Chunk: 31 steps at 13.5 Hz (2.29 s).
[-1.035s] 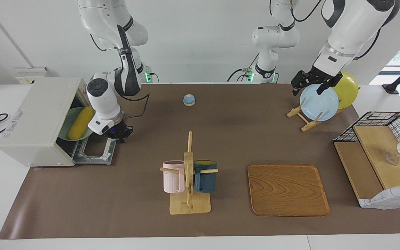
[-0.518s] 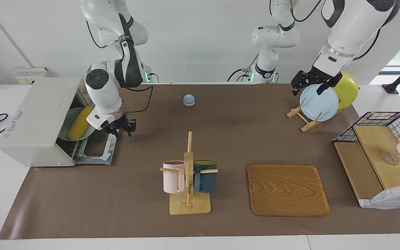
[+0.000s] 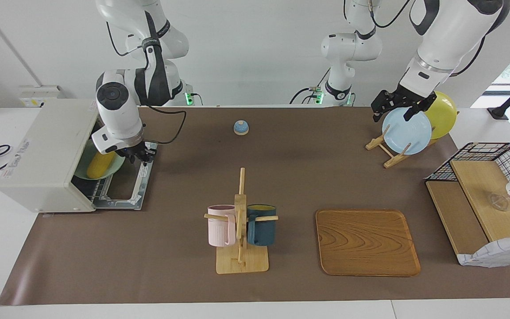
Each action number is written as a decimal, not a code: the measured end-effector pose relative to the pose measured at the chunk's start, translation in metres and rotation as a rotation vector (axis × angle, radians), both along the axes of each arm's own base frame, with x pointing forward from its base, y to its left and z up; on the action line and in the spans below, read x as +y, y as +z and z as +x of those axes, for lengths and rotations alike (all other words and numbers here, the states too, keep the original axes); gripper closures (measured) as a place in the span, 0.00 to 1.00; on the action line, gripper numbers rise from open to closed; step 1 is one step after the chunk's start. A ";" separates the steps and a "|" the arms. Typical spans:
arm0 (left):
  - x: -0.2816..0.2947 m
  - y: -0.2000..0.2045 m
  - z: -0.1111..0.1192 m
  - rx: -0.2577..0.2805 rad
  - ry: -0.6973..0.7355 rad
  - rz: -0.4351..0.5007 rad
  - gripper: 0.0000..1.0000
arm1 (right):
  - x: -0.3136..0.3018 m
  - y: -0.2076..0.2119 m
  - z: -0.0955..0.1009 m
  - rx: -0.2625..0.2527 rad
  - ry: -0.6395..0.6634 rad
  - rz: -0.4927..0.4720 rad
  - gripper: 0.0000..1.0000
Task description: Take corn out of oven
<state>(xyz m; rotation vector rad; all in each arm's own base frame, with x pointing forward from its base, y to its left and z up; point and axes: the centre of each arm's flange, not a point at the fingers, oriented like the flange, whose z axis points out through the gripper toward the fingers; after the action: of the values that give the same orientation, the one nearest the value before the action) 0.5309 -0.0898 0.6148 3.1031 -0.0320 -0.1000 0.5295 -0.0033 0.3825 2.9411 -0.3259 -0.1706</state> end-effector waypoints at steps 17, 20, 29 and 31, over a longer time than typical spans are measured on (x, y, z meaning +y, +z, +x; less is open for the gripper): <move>0.000 0.000 0.000 0.000 0.000 0.000 0.00 | -0.033 -0.005 -0.012 0.066 0.043 0.014 0.44; -0.001 0.000 0.000 -0.001 0.000 0.000 0.00 | -0.042 -0.014 -0.013 0.038 0.091 0.027 0.45; -0.001 0.000 0.000 -0.001 0.000 0.000 0.00 | -0.045 -0.025 -0.020 0.038 0.124 0.032 0.87; -0.002 0.000 0.000 -0.001 0.000 0.000 0.00 | -0.039 -0.014 -0.021 0.027 0.169 -0.005 0.96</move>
<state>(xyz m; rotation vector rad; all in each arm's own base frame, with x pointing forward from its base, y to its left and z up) 0.5307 -0.0915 0.6147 3.1033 -0.0326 -0.0991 0.5089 -0.0420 0.3684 2.9406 -0.0729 -0.1860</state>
